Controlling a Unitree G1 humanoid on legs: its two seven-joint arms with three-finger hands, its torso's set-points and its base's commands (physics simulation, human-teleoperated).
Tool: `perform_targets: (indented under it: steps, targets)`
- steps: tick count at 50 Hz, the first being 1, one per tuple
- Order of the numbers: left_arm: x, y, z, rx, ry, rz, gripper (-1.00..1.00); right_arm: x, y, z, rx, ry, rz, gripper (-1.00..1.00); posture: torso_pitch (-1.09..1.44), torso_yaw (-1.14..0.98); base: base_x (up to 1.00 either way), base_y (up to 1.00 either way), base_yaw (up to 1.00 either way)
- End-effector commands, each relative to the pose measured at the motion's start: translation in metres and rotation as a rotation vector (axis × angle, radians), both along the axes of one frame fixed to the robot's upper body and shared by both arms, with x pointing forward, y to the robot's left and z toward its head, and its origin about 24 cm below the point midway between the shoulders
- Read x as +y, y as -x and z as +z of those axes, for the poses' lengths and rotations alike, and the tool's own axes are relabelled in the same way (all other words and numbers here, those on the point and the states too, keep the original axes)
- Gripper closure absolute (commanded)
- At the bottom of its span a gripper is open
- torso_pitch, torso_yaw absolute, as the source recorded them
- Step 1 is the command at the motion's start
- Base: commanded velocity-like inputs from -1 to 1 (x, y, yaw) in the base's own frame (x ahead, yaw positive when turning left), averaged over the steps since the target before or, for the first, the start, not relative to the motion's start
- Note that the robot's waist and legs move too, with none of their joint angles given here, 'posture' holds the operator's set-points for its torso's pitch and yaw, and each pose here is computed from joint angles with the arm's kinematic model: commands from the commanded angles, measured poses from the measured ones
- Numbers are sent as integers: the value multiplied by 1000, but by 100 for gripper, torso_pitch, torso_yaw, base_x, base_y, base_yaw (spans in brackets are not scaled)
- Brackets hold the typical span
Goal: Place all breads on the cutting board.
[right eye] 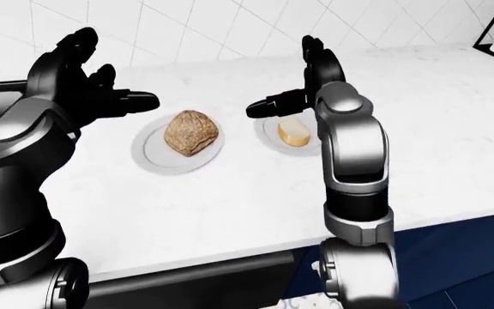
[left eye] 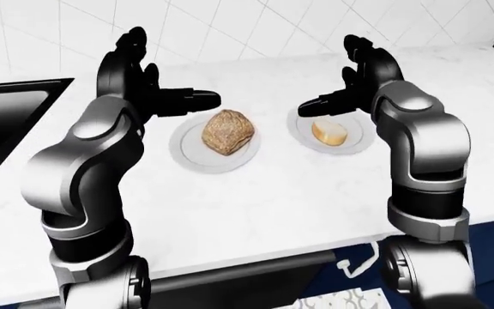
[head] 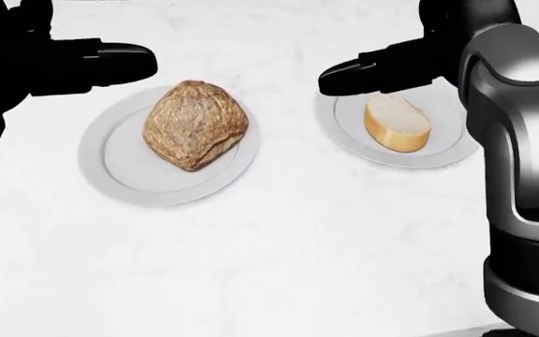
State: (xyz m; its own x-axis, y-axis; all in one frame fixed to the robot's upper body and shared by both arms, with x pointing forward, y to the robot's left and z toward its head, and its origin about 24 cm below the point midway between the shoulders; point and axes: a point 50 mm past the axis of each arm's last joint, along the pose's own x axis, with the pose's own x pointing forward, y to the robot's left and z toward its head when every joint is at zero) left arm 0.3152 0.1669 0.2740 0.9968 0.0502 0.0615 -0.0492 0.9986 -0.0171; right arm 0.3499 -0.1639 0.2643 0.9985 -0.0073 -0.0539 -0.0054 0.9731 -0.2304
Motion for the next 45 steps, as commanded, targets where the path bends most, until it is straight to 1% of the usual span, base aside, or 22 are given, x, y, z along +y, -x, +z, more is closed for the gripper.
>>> perform_targets:
  steps: [1,7,8,9,11,12,16,19,21,24,25,26,30,32,34,45]
  targets:
    - [1,5,15,-90,5,5,-100,0,4,20,-100,15,-3,-100,0,0,0,0,0]
    - [1,8,12,-87,11,2,-100,0,5,17,-95,41,-14,-100,0,0,0,0,0]
    - [2,9,11,-87,13,2,-100,0,4,15,-93,49,-17,-89,0,0,0,0,0]
    - [2,9,12,-87,14,3,-100,0,5,15,-93,50,-20,-84,0,0,0,0,0]
    - [3,10,13,-88,15,3,-100,0,5,14,-91,54,-20,-61,0,0,0,0,0]
    - [3,9,13,-89,17,4,-100,0,5,14,-90,56,-21,-62,0,0,0,0,0]
    - [5,10,12,-89,19,6,-100,0,5,10,-85,59,-24,-50,0,0,0,0,0]
    - [5,10,12,-89,19,7,-100,-2,5,8,-80,63,-32,-50,0,0,0,0,0]
    - [5,10,11,-88,18,6,-100,-3,6,5,-76,63,-34,-59,0,0,0,0,0]
    - [4,10,9,-86,18,4,-100,-5,7,1,-72,76,-41,-61,0,0,0,0,0]
    - [5,10,10,-86,19,4,-100,-5,8,1,-71,79,-41,-59,0,0,0,0,0]
    - [5,10,10,-86,19,5,-100,-5,8,-1,-69,81,-39,-50,0,0,0,0,0]
    - [5,11,9,-84,18,5,-100,-6,8,-6,-62,95,-39,-47,0,0,0,0,0]
    - [6,11,10,-85,19,6,-100,-6,8,-7,-61,94,-40,-50,0,0,0,0,0]
    - [5,12,10,-84,20,6,-100,-5,8,-10,-58,91,-37,-37,0,0,0,0,0]
    - [5,12,11,-85,20,5,-100,-12,7,-20,-42,102,-55,-36,0,0,0,0,0]
